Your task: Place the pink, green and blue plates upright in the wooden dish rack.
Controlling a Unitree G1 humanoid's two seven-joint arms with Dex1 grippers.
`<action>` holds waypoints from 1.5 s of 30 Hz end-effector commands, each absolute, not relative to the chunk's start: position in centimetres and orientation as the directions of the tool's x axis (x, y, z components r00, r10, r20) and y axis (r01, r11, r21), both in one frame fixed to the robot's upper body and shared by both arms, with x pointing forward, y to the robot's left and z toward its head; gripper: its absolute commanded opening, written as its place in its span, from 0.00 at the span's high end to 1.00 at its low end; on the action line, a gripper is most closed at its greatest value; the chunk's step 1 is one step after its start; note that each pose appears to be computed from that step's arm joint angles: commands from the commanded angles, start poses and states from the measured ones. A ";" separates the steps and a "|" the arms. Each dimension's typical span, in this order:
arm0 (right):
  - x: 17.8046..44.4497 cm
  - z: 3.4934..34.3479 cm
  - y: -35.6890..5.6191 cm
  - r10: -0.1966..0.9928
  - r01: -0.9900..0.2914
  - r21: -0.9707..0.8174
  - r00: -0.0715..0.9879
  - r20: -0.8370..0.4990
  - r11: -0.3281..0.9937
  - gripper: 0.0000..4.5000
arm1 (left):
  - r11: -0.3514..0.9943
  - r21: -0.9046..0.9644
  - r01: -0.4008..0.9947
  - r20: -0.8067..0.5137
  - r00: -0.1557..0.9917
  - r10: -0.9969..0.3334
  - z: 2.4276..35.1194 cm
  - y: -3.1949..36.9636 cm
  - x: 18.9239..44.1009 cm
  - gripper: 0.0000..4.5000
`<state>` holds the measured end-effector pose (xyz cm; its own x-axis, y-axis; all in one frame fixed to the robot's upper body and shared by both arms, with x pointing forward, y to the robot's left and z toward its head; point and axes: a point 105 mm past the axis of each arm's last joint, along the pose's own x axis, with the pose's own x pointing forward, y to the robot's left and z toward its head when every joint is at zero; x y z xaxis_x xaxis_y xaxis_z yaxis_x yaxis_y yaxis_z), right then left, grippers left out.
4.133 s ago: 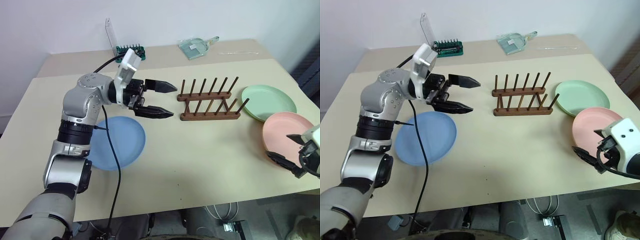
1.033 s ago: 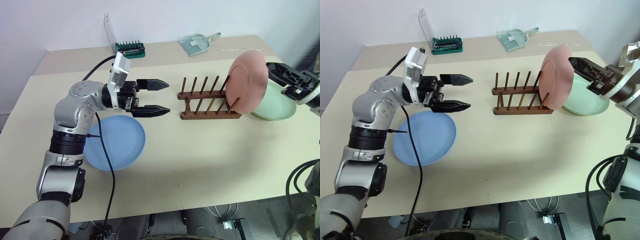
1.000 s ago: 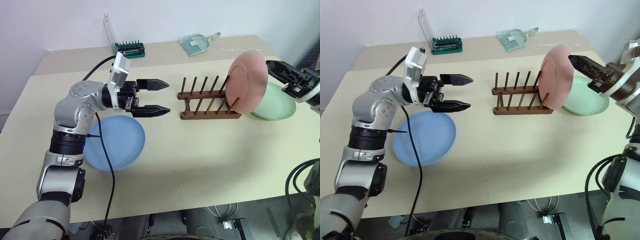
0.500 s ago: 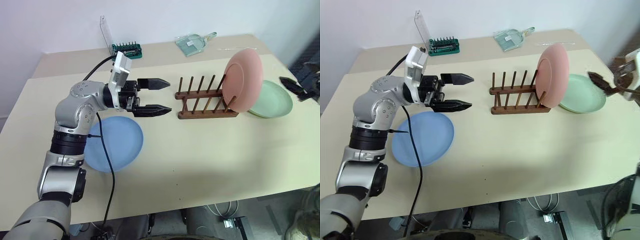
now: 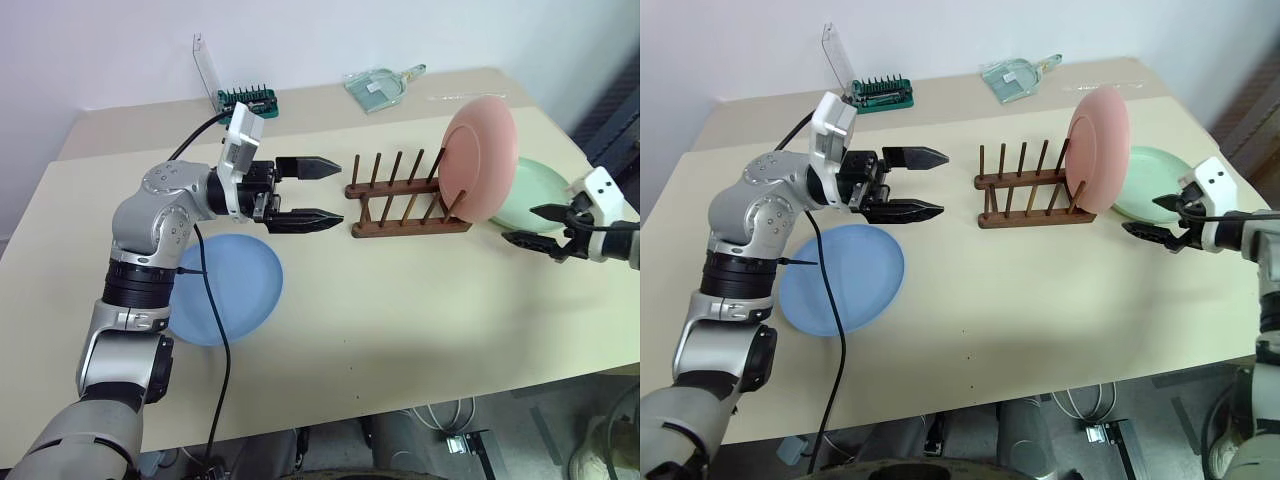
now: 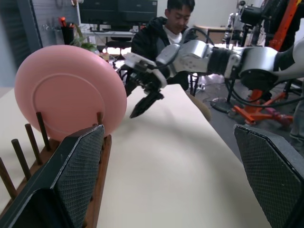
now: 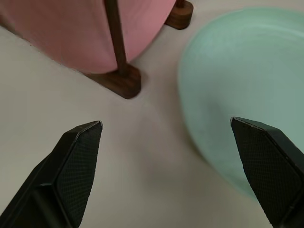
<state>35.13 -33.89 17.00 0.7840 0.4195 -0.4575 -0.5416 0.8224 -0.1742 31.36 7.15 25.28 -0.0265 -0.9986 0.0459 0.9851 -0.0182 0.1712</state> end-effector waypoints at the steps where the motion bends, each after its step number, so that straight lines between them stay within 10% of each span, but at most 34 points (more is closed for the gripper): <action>1: 35.9 16.6 -34.2 0.378 -0.530 -0.218 0.785 -0.491 0.819 0.02 | -0.015 0.227 0.974 0.044 -0.026 -0.999 26.4 7.2 30.9 0.00; 10: 36.7 13.3 -36.3 0.208 -0.431 -0.260 0.775 -0.596 0.864 0.02 | 0.020 0.222 0.975 0.045 0.010 -0.999 26.3 7.8 30.7 0.00; 13: 37.3 13.8 -36.8 0.167 -0.364 -0.258 0.810 -0.563 0.895 0.20 | 0.024 0.223 0.974 0.045 0.014 -0.999 26.3 7.7 30.7 0.00; 20: 37.2 13.8 -37.5 0.119 -0.342 -0.305 0.815 -0.568 0.889 0.99 | 0.022 0.224 0.974 0.042 0.013 -0.999 26.4 7.7 30.7 0.00; 25: 37.7 15.3 -38.1 0.073 -0.289 -0.363 0.859 -0.507 0.886 1.00 | 0.016 0.226 0.974 0.042 0.007 -0.999 26.5 7.6 30.8 0.00; 33: 38.6 33.4 -39.3 -0.079 0.170 -0.253 0.939 0.336 0.952 1.00 | 0.018 0.225 0.974 0.054 0.005 -0.999 26.6 7.6 30.9 0.00; 38: 34.1 42.6 -33.4 0.275 -0.366 -0.061 0.569 0.775 0.929 1.00 | 0.014 0.184 0.983 0.093 -0.003 -0.996 26.9 8.0 30.8 0.00; 45: 29.1 42.8 -25.2 0.618 -0.913 0.026 0.297 0.728 0.408 1.00 | 0.050 0.189 0.981 0.093 0.033 -0.995 26.7 8.5 31.2 0.00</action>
